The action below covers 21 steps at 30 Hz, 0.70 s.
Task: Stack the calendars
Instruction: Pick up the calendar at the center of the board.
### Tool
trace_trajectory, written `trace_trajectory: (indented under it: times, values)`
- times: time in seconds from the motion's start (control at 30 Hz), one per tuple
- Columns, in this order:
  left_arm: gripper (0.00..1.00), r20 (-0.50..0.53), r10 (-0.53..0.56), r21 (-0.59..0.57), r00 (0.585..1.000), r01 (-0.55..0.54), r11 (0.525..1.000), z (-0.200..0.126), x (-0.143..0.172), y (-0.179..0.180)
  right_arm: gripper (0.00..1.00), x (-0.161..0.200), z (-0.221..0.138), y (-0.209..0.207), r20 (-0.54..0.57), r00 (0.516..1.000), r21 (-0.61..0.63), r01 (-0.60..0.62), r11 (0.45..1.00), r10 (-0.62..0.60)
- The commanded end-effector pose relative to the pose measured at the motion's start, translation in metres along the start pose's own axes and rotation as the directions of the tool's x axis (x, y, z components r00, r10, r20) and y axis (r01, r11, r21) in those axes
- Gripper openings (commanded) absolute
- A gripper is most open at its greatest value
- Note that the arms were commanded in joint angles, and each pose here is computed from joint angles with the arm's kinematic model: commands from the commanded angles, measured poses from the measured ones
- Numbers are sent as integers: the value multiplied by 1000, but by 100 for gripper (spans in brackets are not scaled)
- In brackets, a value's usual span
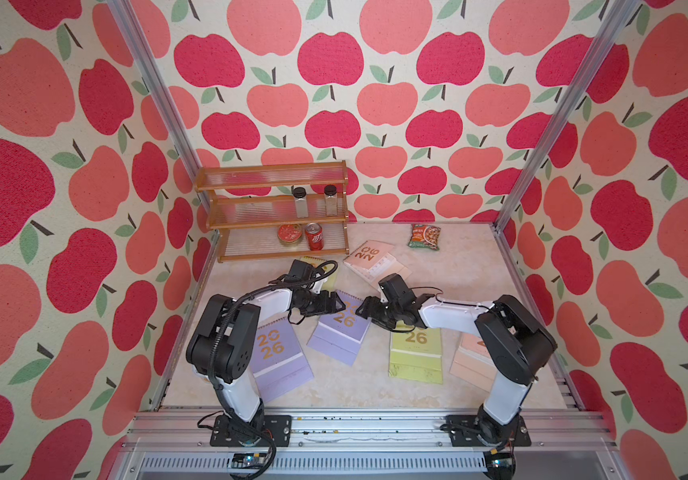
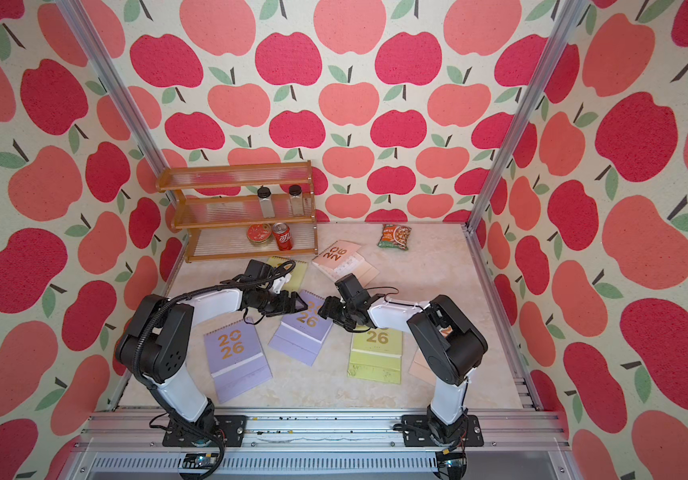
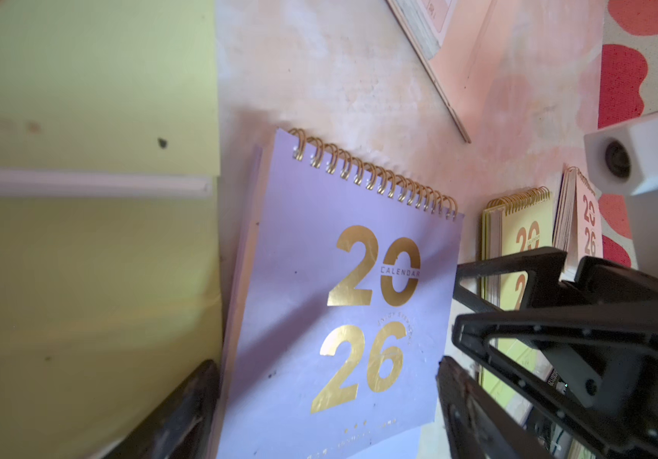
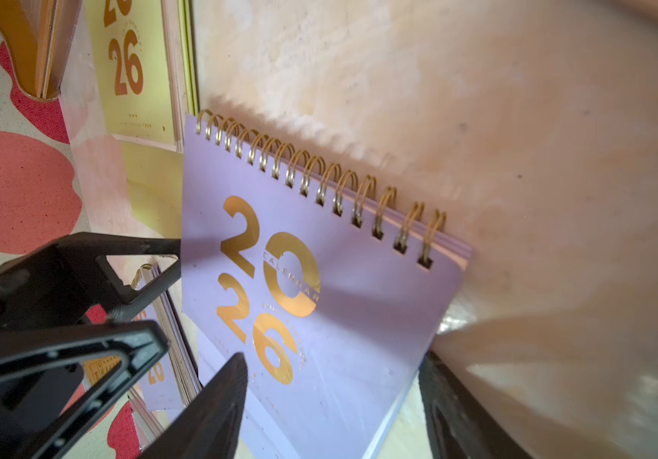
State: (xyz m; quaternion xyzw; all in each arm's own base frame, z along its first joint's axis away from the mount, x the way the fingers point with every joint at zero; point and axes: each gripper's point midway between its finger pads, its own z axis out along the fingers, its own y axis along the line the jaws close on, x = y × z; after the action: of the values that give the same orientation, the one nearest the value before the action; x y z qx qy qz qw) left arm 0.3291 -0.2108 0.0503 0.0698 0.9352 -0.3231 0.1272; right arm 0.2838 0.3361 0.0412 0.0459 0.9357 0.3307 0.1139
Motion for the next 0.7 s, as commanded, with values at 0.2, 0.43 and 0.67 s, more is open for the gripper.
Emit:
trace_trajectory:
  times: [0.2, 0.43, 0.67]
  values:
    - [83, 34, 34, 173, 999, -40, 984, -37, -6, -50, 68, 4, 18, 3, -58, 997, -60, 50, 997, -53]
    - [78, 31, 50, 232, 998, -55, 971, -42, -3, -61, 67, 0, 19, 10, -56, 994, -89, 93, 992, -98]
    - [69, 28, 68, 278, 997, -73, 958, -47, -1, -70, 67, -8, 17, 20, -48, 990, -164, 125, 979, -134]
